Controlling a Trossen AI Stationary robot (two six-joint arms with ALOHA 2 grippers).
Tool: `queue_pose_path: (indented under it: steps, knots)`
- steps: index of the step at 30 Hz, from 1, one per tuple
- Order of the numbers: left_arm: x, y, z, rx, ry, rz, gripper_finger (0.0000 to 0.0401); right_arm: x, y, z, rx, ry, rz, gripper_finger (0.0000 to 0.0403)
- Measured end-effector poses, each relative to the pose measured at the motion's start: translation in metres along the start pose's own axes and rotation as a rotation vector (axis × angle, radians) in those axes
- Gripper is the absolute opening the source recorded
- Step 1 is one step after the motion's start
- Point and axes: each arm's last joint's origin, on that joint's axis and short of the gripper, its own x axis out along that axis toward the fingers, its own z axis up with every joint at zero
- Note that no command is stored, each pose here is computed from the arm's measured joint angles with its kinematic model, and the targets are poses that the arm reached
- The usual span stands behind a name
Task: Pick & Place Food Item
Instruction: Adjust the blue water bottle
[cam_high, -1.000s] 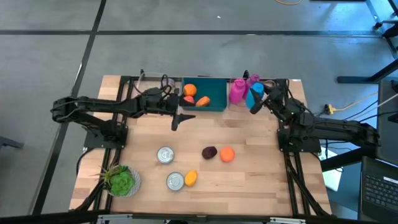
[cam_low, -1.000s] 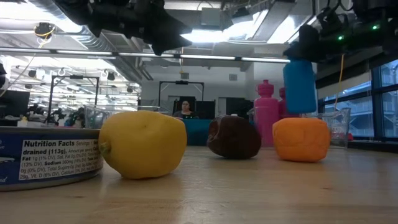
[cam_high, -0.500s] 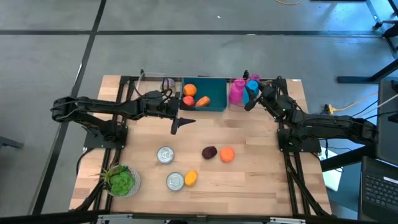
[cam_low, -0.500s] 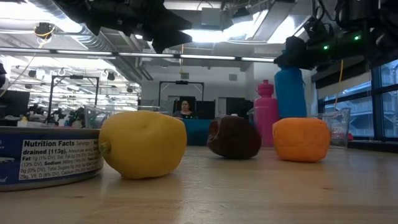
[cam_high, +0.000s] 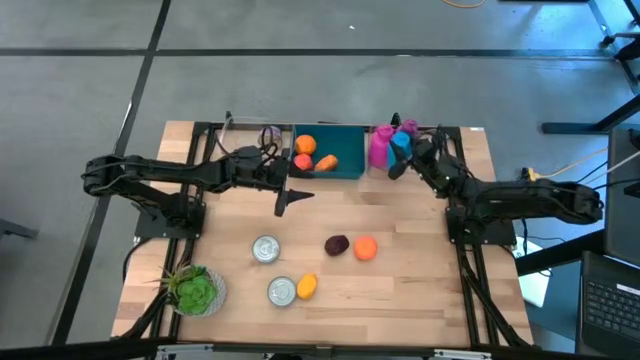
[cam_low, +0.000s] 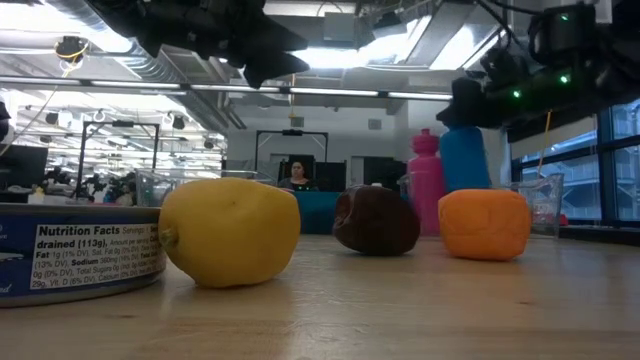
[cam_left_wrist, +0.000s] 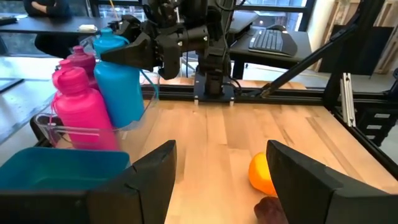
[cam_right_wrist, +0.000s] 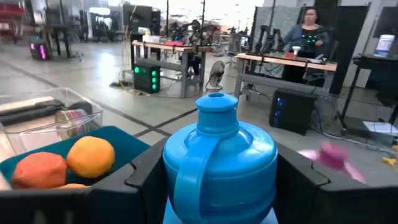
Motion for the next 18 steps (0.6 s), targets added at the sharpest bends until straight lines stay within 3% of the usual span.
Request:
queue_pose_path:
  steps: [6, 18]
  knots:
    - [0.0, 0.0, -0.002, -0.012, 0.02, 0.0, 0.0237, -0.019, -0.011, -0.024, 0.083, -0.08, -0.009, 0.021]
    - [0.0, 0.0, -0.001, -0.015, 0.012, 0.011, 0.0237, -0.022, -0.012, -0.037, 0.085, -0.032, -0.02, 0.021]
